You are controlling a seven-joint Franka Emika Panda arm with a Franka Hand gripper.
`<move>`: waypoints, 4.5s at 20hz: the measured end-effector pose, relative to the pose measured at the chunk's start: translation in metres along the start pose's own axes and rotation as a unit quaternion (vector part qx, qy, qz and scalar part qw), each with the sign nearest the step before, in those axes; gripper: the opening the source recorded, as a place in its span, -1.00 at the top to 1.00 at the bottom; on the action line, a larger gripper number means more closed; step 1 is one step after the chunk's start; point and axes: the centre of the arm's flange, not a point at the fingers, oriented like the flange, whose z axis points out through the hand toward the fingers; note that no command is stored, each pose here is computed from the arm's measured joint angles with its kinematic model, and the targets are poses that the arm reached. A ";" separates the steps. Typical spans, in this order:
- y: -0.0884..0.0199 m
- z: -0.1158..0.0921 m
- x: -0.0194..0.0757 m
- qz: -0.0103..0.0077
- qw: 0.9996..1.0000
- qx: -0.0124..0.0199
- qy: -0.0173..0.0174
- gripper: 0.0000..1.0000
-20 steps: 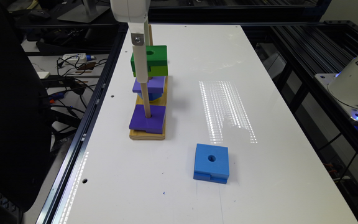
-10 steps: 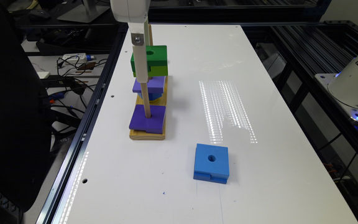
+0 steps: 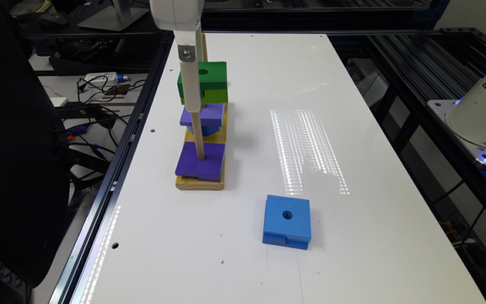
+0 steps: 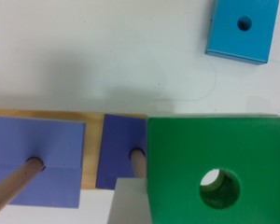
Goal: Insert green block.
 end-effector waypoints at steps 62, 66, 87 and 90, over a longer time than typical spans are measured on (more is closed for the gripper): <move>0.012 0.003 0.0138 0.004 1.000 -0.002 0.000 1.00; 0.012 0.003 0.0138 0.004 1.000 -0.002 0.000 1.00; 0.016 0.003 0.0189 0.005 1.000 -0.002 0.000 1.00; 0.016 0.003 0.0189 0.005 1.000 -0.002 0.000 1.00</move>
